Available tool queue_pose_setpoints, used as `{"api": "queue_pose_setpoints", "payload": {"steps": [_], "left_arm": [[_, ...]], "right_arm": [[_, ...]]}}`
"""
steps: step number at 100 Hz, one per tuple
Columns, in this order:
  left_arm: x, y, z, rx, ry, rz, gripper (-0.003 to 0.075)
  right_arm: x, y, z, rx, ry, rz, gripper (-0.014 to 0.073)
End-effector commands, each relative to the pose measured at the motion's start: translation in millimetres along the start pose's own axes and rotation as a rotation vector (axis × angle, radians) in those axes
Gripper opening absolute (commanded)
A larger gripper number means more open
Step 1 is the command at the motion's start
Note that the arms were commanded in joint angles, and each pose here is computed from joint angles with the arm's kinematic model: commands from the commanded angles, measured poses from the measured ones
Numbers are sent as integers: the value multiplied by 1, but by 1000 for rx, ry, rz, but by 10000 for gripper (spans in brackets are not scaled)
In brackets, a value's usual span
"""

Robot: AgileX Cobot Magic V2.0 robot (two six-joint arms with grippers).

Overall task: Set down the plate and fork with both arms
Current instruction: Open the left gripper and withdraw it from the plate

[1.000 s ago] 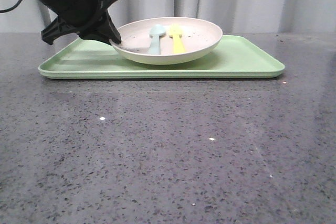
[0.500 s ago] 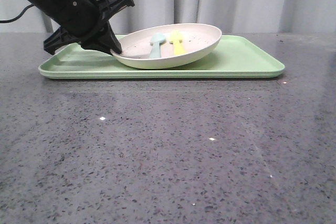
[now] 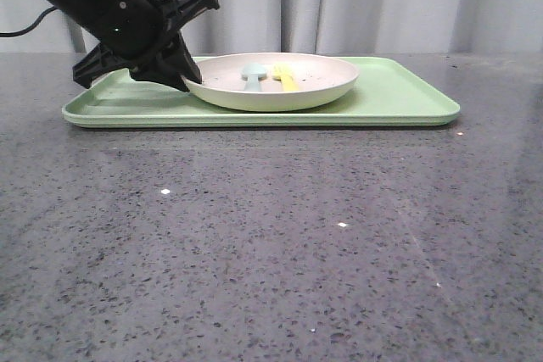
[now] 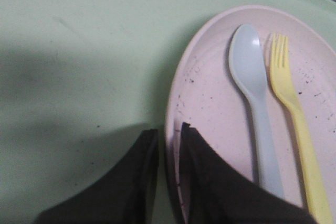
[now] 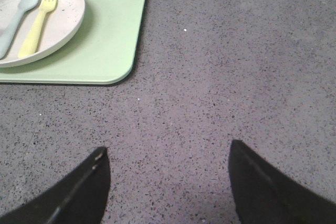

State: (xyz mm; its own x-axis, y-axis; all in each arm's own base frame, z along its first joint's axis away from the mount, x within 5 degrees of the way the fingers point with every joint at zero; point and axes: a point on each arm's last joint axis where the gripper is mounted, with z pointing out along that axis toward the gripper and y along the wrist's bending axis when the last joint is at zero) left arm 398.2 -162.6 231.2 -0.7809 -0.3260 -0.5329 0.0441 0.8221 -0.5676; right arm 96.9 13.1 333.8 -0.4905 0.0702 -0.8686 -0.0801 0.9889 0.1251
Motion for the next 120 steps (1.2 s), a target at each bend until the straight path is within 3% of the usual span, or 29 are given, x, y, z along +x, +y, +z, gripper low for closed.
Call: {"api": "queue_pose_setpoints", "payload": {"steps": [1, 40, 85, 120], "left_arm": [[-15, -20, -19, 55, -81, -2, 197], [-16, -20, -19, 55, -85, -5, 452], [-37, -24, -69, 78, -135, 35, 458], [-47, -32, -152, 24, -232, 251, 458]], "right_arm": [[-16, 1, -4, 0, -97, 0, 490], [-16, 1, -4, 0, -97, 0, 490], [-16, 1, -4, 0, -95, 0, 490], [-16, 1, -4, 0, -95, 0, 490]]}}
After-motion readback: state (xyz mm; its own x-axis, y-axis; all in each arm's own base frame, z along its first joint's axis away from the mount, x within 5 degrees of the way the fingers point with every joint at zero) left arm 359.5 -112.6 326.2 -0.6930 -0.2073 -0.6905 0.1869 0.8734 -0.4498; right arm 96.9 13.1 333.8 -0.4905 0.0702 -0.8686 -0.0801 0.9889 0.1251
